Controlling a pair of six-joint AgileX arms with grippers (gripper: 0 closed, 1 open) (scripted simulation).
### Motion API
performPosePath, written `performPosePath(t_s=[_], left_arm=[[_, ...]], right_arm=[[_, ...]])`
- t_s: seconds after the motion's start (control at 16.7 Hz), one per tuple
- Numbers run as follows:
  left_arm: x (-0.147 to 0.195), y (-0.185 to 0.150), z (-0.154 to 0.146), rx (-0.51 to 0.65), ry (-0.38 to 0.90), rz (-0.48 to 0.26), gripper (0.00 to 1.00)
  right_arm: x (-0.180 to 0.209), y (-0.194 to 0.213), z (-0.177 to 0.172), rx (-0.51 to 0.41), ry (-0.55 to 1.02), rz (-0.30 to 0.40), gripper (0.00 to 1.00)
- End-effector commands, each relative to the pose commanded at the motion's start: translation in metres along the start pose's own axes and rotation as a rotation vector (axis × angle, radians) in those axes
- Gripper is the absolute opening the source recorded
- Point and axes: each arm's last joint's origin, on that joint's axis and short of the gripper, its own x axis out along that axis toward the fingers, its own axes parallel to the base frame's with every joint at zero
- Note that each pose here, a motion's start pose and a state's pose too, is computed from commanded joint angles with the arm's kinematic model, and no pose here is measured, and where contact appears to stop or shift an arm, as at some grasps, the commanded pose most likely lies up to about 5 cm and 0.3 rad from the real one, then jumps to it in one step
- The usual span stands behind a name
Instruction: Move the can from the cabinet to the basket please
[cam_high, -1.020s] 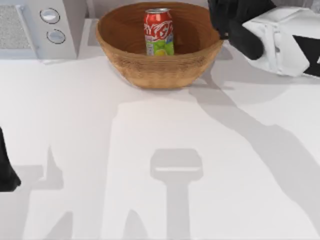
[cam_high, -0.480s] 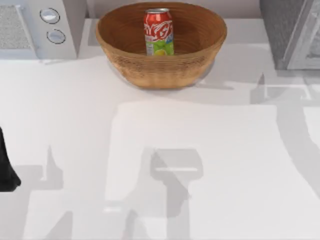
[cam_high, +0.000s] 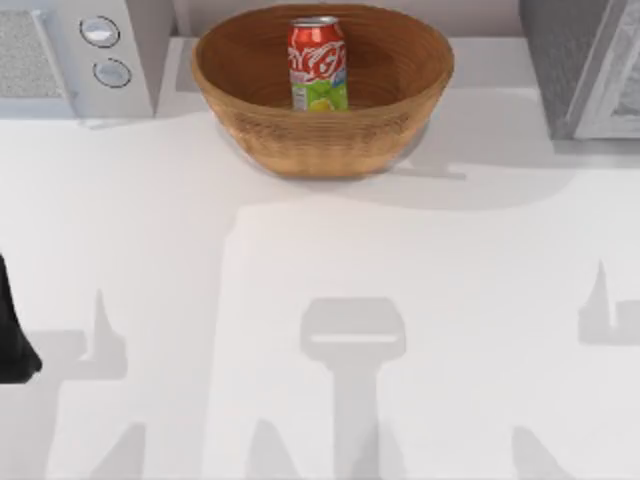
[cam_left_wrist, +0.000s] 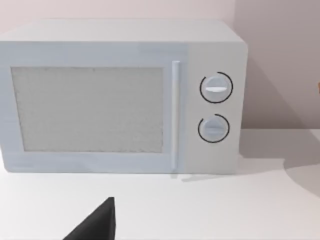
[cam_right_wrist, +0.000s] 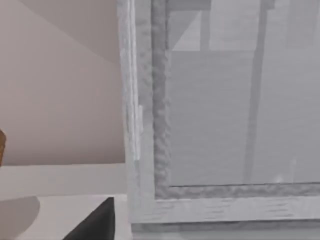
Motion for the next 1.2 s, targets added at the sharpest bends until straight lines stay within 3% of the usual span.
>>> performPosePath(t_s=[0.36, 0.78, 1.2], left_arm=[[0.000, 0.000, 0.000, 0.000, 0.000, 0.000, 1.00], [0.000, 0.000, 0.000, 0.000, 0.000, 0.000, 1.00], [0.000, 0.000, 0.000, 0.000, 0.000, 0.000, 1.00]], right_arm=[[-0.008, -0.005, -0.052, -0.010, 0.014, 0.037, 1.00], [-0.007, -0.005, -0.050, -0.010, 0.010, 0.040, 1.00], [0.015, -0.029, -0.019, -0.020, -0.029, 0.048, 1.00]])
